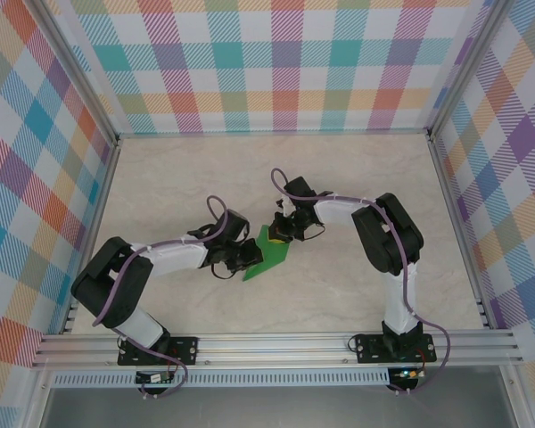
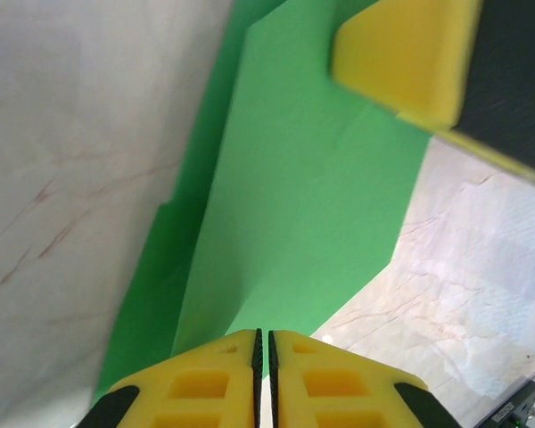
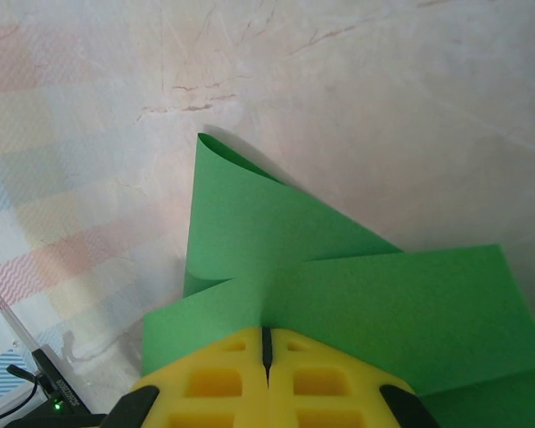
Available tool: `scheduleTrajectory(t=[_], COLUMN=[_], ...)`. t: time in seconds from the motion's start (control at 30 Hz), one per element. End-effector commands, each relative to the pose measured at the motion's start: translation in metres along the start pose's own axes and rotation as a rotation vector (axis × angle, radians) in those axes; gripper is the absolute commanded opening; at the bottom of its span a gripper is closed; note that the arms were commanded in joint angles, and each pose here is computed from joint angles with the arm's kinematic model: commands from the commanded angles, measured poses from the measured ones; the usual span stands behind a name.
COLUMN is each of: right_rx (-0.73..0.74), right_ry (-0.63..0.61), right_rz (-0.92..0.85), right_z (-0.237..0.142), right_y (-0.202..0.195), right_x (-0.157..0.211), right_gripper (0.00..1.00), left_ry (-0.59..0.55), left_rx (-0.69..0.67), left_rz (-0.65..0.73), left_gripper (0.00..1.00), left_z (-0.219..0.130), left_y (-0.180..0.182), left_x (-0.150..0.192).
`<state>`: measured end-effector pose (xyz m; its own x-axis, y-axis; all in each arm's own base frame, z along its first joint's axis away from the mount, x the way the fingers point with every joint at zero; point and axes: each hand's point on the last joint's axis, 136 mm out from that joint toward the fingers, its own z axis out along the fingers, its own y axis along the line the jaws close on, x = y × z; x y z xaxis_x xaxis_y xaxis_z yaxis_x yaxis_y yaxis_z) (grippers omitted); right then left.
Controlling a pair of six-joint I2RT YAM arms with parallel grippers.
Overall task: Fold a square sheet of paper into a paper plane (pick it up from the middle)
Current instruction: Fourth fold the wing at the center of the table.
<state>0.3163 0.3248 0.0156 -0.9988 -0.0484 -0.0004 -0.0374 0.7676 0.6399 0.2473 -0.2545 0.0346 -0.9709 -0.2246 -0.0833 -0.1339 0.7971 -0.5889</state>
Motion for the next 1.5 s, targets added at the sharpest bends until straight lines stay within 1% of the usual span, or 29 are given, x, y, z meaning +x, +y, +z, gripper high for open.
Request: scheduleTrajectory(t=[0.0,0.5,0.7,0.93,1.47], right_rx=[0.147,0.161,0.163,0.166,0.181], right_ry=[0.029,0.042,0.043,0.049,0.053], right_rz=[0.079,0.085,0.085,0.089,0.092], right_z=[0.018,0.02,0.02,0.021,0.022], right_y=[-0.047,-0.051,-0.051,-0.053,-0.057], right_x=[0.012,0.014,0.014,0.015,0.016], right_gripper=[0.0,0.0,0.0,0.0,0.0], left_ry=[0.01,0.029,0.029,0.049,0.07], left_rx=[0.023,-0.078,-0.103,-0.096,-0.167], left_rz=[-0.046,-0.071,-0.074,-0.081,-0.111], left_gripper=[0.13,0.14,0.15,0.14,0.14], left_z=[-0.008,-0.001,0.0,0.004,0.002], left_y=[0.001,0.032,0.038,0.038,0.06], left_x=[0.007,0.017,0.018,0.021,0.033])
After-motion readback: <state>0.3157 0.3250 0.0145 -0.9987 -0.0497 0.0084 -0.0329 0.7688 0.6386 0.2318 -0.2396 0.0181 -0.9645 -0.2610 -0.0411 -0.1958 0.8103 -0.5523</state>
